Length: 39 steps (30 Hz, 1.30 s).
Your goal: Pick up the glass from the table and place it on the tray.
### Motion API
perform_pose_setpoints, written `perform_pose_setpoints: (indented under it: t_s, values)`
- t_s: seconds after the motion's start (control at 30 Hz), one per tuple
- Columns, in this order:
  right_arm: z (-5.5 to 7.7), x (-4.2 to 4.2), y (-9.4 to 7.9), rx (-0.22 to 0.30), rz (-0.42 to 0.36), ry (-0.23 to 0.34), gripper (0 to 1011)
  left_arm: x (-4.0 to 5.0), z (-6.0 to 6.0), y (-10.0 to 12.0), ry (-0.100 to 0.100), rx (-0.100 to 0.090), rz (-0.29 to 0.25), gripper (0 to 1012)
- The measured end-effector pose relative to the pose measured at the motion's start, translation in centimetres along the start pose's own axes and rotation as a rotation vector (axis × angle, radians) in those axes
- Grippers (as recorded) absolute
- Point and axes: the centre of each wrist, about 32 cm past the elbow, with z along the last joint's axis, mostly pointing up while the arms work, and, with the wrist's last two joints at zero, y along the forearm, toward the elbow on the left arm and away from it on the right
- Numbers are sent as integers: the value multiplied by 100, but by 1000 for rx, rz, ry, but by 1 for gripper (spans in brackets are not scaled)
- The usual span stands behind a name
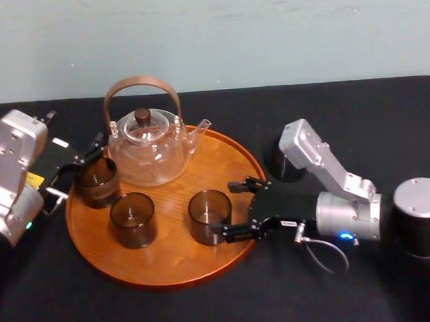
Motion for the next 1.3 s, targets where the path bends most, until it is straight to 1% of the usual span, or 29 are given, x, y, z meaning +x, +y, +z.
perform_pose_setpoints:
  t_s: [0.1,0.2,0.23,0.33,0.47,0.5,0.57,0.67,0.77,0.87,0.9,0.93,1.1,1.3]
  values:
    - [-23,-8,-132,-2,-13,6,1002,0,0,0,0,0,0,1001]
    - [-36,-18,-218,-3,-21,10,1002,0,0,0,0,0,0,1001]
    - [-39,-25,-247,-3,-22,11,1002,0,0,0,0,0,0,1001]
    - [-61,-53,-425,-7,-34,15,1002,0,0,0,0,0,0,1001]
    - [-75,-76,-555,-11,-44,16,1002,0,0,0,0,0,0,1001]
    - [-78,-80,-627,-11,-51,16,1002,0,0,0,0,0,0,1001]
    - [-89,-88,-696,-12,-61,18,1002,0,0,0,0,0,0,1001]
    - [-110,-92,-851,-13,-99,27,1002,0,0,0,0,0,0,1001]
    - [-126,-85,-918,-13,-132,36,1002,0,0,0,0,0,0,1001]
    - [-145,-58,-990,-13,-195,56,1002,0,0,0,0,0,0,1001]
    - [-145,-58,-990,-13,-195,56,1002,0,0,0,0,0,0,1001]
    - [-153,-41,-1010,-13,-225,67,1002,0,0,0,0,0,0,1001]
    - [-174,19,-1029,-20,-321,110,1002,0,0,0,0,0,0,1001]
    - [-183,77,-995,-30,-391,140,1002,0,0,0,0,0,0,1001]
